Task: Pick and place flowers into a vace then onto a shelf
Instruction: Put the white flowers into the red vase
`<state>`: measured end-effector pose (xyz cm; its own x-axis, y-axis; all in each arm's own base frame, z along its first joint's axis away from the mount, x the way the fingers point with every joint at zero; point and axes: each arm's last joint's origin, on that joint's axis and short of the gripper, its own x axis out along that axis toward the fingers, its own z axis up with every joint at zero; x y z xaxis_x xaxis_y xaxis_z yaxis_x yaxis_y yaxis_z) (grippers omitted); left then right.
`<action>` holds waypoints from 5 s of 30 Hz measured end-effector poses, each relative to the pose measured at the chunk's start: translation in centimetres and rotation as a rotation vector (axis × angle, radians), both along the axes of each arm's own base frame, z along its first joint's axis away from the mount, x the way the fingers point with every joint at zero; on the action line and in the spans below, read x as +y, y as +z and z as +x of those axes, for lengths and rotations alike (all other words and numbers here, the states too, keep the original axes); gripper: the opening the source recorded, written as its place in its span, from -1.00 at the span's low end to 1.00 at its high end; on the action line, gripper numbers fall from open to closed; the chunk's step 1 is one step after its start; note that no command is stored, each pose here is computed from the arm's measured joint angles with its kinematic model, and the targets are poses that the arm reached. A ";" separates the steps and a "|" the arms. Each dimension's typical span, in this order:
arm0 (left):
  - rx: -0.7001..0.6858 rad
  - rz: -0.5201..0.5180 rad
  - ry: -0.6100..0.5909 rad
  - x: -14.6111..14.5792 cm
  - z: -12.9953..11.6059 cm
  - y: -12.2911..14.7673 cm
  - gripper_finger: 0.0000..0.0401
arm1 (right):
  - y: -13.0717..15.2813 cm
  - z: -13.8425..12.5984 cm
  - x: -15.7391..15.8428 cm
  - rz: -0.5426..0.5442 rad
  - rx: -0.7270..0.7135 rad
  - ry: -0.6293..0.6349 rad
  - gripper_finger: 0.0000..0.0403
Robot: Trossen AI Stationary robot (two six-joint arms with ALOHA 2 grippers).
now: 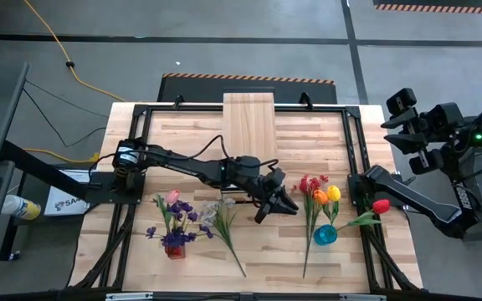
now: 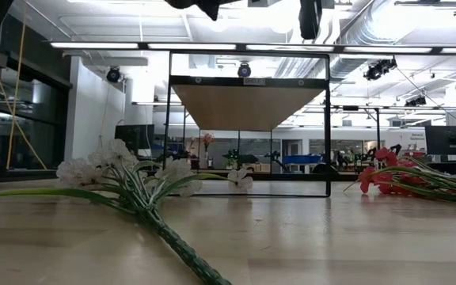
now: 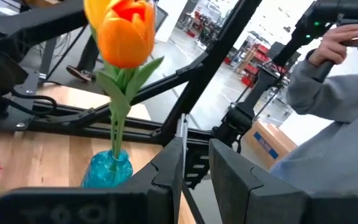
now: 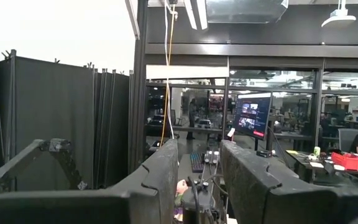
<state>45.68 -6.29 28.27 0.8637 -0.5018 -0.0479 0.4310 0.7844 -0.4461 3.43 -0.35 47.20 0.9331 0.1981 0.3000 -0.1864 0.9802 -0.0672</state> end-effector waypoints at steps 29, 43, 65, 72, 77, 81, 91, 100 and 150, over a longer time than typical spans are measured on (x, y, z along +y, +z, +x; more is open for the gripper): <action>0.125 0.045 -0.028 -3.3 -2.8 1.6 -0.44 | 0.1 0.0 0.0 0.054 0.005 0.019 -0.44; 0.046 -0.096 0.006 -3.2 -4.1 -2.4 -0.44 | 0.2 -0.1 0.1 0.087 0.006 0.032 -0.44; 0.134 -0.167 -0.072 -3.8 -5.5 -5.4 -0.44 | 0.5 -0.2 0.2 0.067 -0.032 0.011 -0.44; 0.195 -0.192 -0.153 -5.5 -6.1 -5.7 -0.44 | 0.5 -0.2 0.2 0.066 -0.032 0.011 -0.44; 0.249 -0.203 -0.167 -6.4 -6.4 -6.1 -0.44 | 0.5 -0.2 0.2 0.066 -0.035 0.006 -0.44; 0.298 -0.190 -0.123 -6.2 -6.4 -6.6 -0.44 | 0.5 -0.2 0.1 0.064 -0.043 -0.005 -0.44; 0.471 -0.196 -0.093 -5.9 -6.7 -8.0 -0.44 | 0.5 -0.2 0.2 0.067 -0.045 -0.002 -0.44; 0.549 -0.262 -0.134 -6.0 -6.9 -8.1 -0.44 | 0.5 -0.2 0.2 0.066 -0.045 -0.002 -0.44; 1.074 -0.560 -0.095 -8.2 -8.8 -9.8 -0.44 | 0.5 -0.2 0.2 0.048 -0.032 0.016 -0.44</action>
